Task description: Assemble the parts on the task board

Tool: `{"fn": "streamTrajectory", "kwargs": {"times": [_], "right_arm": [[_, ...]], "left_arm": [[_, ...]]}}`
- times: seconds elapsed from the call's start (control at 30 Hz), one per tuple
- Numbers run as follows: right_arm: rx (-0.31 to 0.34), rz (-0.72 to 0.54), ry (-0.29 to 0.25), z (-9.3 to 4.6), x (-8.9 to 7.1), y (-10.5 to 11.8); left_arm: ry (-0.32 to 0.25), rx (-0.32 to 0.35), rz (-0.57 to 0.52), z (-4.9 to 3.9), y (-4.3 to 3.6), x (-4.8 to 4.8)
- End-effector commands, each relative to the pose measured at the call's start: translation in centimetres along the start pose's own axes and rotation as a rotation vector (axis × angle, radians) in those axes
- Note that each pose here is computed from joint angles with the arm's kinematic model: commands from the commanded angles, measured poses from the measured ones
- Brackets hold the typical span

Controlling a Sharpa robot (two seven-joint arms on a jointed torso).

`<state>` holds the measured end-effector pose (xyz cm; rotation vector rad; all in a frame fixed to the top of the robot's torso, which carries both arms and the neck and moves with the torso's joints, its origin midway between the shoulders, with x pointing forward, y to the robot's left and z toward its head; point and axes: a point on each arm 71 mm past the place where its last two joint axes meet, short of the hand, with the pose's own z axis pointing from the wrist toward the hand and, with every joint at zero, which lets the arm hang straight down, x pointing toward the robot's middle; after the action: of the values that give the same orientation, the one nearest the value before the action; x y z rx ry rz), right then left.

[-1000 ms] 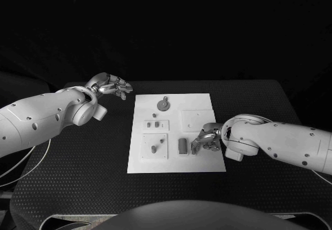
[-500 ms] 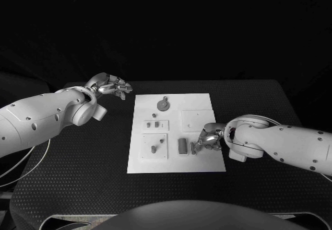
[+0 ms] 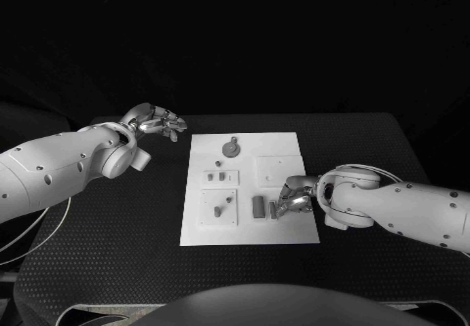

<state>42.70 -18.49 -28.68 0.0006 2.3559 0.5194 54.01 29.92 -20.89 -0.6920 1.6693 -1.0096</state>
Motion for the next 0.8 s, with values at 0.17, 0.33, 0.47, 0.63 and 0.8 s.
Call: {"fn": "streamTrajectory", "kwargs": {"times": [0.17,0.33,0.47,0.63,0.8], "right_arm": [[-0.004,-0.046,0.014,0.32,0.33,0.22],[0.008,-0.049,0.031,0.46,0.62,0.15],[0.017,-0.044,0.055,0.57,0.8,0.08],[0.022,-0.035,0.056,0.64,0.8,0.02],[0.024,-0.031,0.051,0.72,0.79,0.12]], "left_arm": [[0.014,0.009,-0.009,0.08,-0.2,0.2],[0.013,0.007,-0.009,0.08,-0.17,0.16],[0.018,0.004,-0.01,0.11,-0.18,0.26],[0.019,0.004,-0.009,0.12,-0.17,0.27],[0.018,0.004,-0.009,0.14,-0.18,0.29]]}}
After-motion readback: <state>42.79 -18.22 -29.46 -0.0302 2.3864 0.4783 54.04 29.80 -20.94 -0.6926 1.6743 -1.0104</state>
